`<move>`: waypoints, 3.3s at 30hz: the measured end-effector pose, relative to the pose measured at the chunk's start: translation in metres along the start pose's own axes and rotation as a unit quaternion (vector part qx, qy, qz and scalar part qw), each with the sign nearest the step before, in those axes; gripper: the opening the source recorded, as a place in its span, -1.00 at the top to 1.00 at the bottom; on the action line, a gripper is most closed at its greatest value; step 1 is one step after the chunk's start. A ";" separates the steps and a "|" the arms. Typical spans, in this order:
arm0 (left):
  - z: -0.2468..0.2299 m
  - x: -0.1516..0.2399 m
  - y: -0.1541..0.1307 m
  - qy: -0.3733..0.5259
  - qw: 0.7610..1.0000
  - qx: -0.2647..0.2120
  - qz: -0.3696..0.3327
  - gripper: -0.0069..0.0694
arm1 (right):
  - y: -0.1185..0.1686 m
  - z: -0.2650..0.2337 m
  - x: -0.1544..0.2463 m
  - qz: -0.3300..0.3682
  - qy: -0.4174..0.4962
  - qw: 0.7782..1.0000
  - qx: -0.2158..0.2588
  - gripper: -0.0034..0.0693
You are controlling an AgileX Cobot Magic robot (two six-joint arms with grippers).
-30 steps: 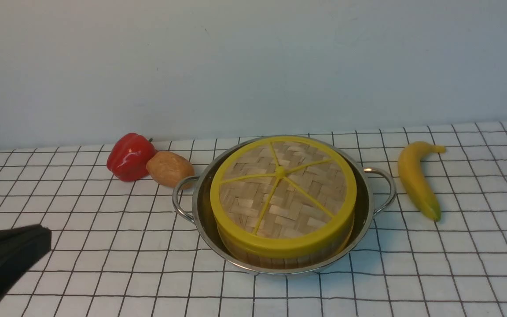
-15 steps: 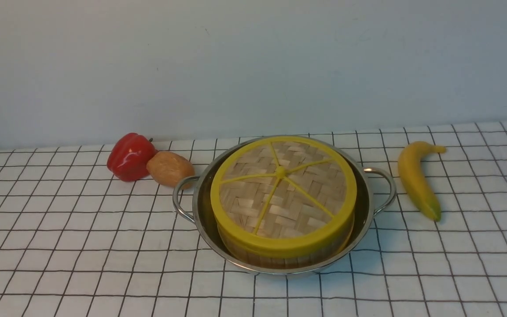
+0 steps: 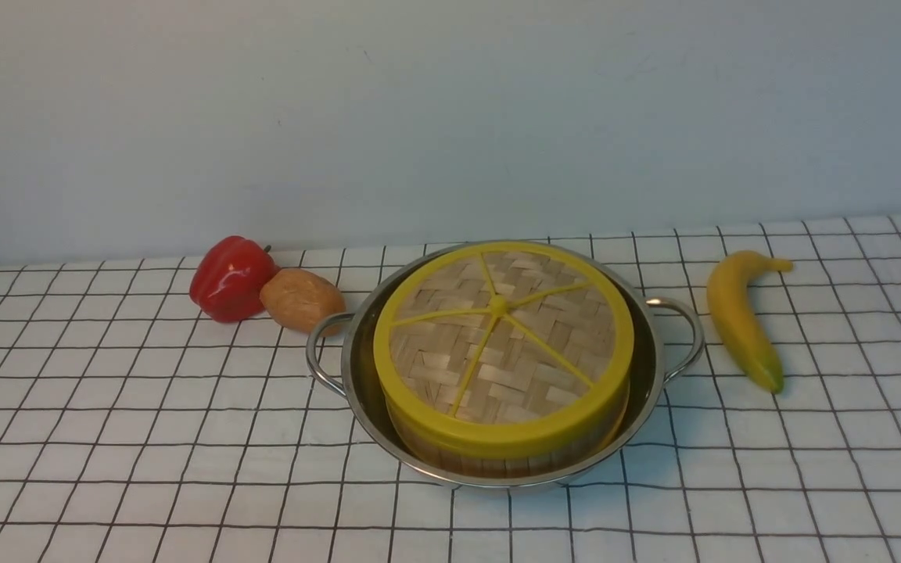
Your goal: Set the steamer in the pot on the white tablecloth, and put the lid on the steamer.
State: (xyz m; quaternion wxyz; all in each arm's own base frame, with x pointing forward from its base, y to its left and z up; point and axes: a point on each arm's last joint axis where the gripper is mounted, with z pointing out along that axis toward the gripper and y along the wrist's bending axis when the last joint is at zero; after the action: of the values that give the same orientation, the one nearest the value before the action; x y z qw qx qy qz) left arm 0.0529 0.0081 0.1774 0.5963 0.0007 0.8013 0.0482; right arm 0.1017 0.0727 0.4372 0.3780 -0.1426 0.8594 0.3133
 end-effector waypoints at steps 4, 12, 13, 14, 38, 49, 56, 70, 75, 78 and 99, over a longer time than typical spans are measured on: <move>0.000 -0.001 0.000 -0.008 1.000 0.002 0.000 0.54 | 0.000 0.000 0.000 0.000 0.000 1.000 0.000 0.25; 0.000 -0.001 0.000 -0.008 1.000 0.002 0.000 0.51 | 0.000 0.000 0.000 0.000 0.000 1.000 0.000 0.25; 0.000 -0.001 0.000 -0.008 1.000 0.002 0.000 0.50 | 0.000 0.000 0.000 0.000 0.000 1.000 0.000 0.25; 0.000 -0.001 0.000 -0.008 1.000 0.002 0.000 0.49 | 0.000 0.000 0.000 0.000 0.000 1.000 0.000 0.25; 0.000 -0.001 0.000 -0.008 1.000 0.002 0.000 0.40 | -0.064 0.001 0.048 -0.165 -0.230 0.931 0.232 0.25; 0.000 -0.002 0.000 -0.009 1.000 0.002 0.001 0.37 | -0.110 0.025 0.155 -0.137 -0.291 0.889 0.326 0.25; 0.000 -0.002 0.000 -0.009 1.000 0.001 0.001 0.34 | -0.129 0.045 0.194 -0.131 -0.295 0.887 0.330 0.25; 0.000 -0.002 0.000 -0.010 1.000 0.002 0.001 0.29 | -0.137 0.056 0.212 -0.116 -0.278 0.896 0.326 0.25; 0.000 -0.002 0.000 -0.010 1.000 0.002 0.001 0.29 | -0.137 0.056 0.212 -0.116 -0.278 0.896 0.326 0.25; 0.000 -0.002 0.000 -0.010 1.000 0.002 0.001 0.29 | -0.137 0.056 0.212 -0.116 -0.278 0.896 0.326 0.25; 0.000 -0.002 0.000 -0.010 1.000 0.002 0.001 0.29 | -0.137 0.056 0.212 -0.115 -0.278 0.896 0.326 0.25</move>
State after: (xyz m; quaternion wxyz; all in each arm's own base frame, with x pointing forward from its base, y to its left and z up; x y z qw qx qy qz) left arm 0.0533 0.0077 0.1789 0.6039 0.0027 0.7957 0.0473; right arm 0.0564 0.0026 0.1921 0.6602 -0.0163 0.7509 -0.0031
